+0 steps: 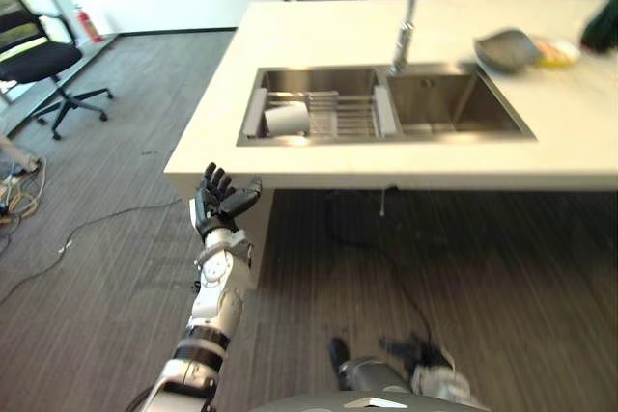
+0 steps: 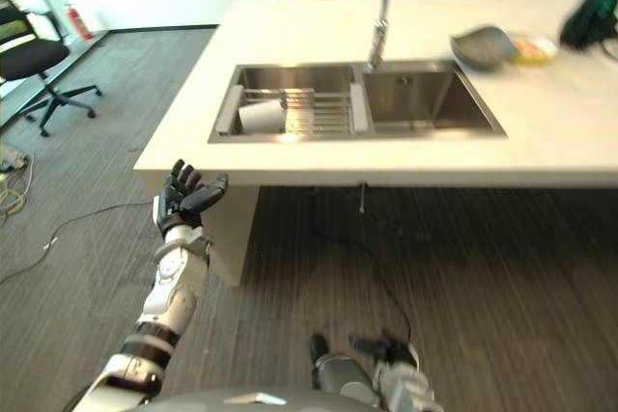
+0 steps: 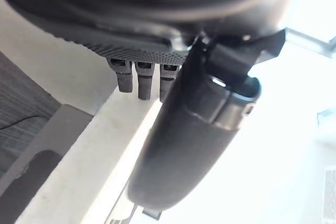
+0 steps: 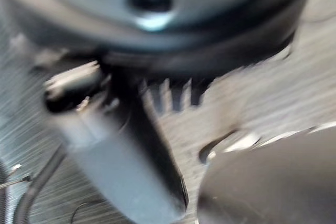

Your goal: Place the dishes in the dishwasher.

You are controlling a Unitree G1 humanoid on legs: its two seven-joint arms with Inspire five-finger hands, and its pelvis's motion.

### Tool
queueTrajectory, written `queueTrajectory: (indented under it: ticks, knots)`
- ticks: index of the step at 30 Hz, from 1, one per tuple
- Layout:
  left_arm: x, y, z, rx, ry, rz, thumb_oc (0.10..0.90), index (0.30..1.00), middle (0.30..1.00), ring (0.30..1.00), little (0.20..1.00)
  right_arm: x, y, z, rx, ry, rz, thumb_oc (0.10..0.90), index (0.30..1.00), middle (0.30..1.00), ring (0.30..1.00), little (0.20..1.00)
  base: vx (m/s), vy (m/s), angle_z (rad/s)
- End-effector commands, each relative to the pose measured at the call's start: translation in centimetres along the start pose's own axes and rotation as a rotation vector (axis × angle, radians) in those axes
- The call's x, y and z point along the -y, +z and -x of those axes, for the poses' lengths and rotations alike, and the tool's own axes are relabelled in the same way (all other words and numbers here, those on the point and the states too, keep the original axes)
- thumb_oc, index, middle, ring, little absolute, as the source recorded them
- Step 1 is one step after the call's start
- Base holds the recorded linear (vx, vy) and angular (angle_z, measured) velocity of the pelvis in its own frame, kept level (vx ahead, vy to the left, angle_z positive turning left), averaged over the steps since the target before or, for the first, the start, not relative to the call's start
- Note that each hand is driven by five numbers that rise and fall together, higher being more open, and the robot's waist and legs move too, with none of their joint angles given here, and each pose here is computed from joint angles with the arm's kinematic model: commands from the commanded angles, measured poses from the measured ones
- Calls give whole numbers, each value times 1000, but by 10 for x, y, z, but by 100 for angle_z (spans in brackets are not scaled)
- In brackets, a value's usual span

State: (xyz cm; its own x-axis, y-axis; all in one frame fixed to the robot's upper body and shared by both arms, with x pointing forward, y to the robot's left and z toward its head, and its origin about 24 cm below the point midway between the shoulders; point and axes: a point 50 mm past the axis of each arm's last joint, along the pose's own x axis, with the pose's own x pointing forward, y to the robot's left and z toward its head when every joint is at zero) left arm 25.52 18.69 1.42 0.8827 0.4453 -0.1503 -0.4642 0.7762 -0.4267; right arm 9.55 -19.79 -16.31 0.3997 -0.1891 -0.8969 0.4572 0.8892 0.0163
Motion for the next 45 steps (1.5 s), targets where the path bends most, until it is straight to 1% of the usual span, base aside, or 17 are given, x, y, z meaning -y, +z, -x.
queueTrajectory:
  ticks: [1, 5, 9, 11, 14, 19, 23, 27, 30, 31, 32, 34, 35, 36, 37, 41, 45]
  knots:
    - [54, 86, -15, 415, -206, 97, 800, 900, 900, 900, 900, -13, 40, -2, 160, 77, -21, 800, 900, 900, 900, 900, 124, -218, 3]
    - [63, 106, -4, 517, -246, 138, 800, 900, 900, 900, 900, -13, 57, -1, 217, 82, 18, 800, 900, 900, 900, 900, 133, -276, -9]
    - [65, 110, -2, 546, -235, 175, 800, 900, 900, 900, 900, -5, 74, 0, 279, 49, 17, 800, 900, 900, 900, 900, 263, -43, 24]
    - [63, 127, 4, 659, -229, 132, 800, 900, 900, 900, 900, -9, 85, 3, 334, 64, -5, 800, 900, 900, 900, 900, 68, 48, 49]
    - [63, 138, 7, 764, -189, 50, 800, 900, 900, 900, 900, -5, 74, 1, 299, 48, -29, 800, 900, 900, 900, 900, 100, 13, -28]
    - [66, 152, 19, 880, -198, -30, 800, 900, 900, 900, 900, -9, 51, -2, 211, 63, 8, 800, 900, 900, 900, 900, 51, -24, 17]
    - [70, 158, 26, 946, -156, -42, 800, 900, 900, 900, 900, -7, 36, -2, 159, 44, 13, 800, 900, 900, 900, 900, 32, -19, 3]
    - [90, 164, 32, 1014, -233, -106, 800, 900, 900, 900, 900, -6, 33, -1, 154, 44, 25, 800, 900, 900, 900, 900, 1, 0, 4]
    - [112, 160, 35, 1024, -376, -244, 800, 900, 900, 900, 900, -7, 38, -1, 176, 53, 41, 800, 900, 900, 900, 900, -6, 17, -10]
    - [118, 156, 33, 1018, -431, -336, 800, 900, 900, 900, 900, -8, 39, -1, 180, 58, 49, 800, 900, 900, 900, 900, -16, 25, -20]
    - [126, 149, 24, 1018, -490, -552, 800, 900, 900, 900, 900, -10, 45, -2, 193, 64, 53, 800, 900, 900, 900, 900, -15, 20, -21]
    - [126, 149, 24, 1019, -491, -552, 800, 900, 900, 900, 900, -10, 45, -2, 193, 65, 52, 800, 900, 900, 900, 900, -10, 8, -12]
    - [131, 147, 22, 1013, -538, -634, 800, 900, 900, 900, 900, -11, 48, -2, 198, 69, 54, 800, 900, 900, 900, 900, -17, 2, -15]
    - [143, 144, 17, 1019, -601, -767, 800, 900, 900, 900, 900, -16, 52, -2, 199, 96, 65, 800, 900, 900, 900, 900, -21, 6, -24]
    - [158, 146, 8, 1076, -605, -947, 800, 900, 900, 900, 900, -17, 56, -3, 198, 118, 86, 800, 900, 900, 900, 900, -13, 3, -23]
    - [179, 141, 4, 1082, -670, -1077, 800, 900, 900, 900, 900, -17, 52, -3, 166, 137, 107, 800, 900, 900, 900, 900, -21, 9, -17]
    - [194, 125, -21, 973, -649, -1233, 800, 900, 900, 900, 900, -7, 42, -4, 104, 127, 133, 800, 900, 900, 900, 900, -6, 2, -25]
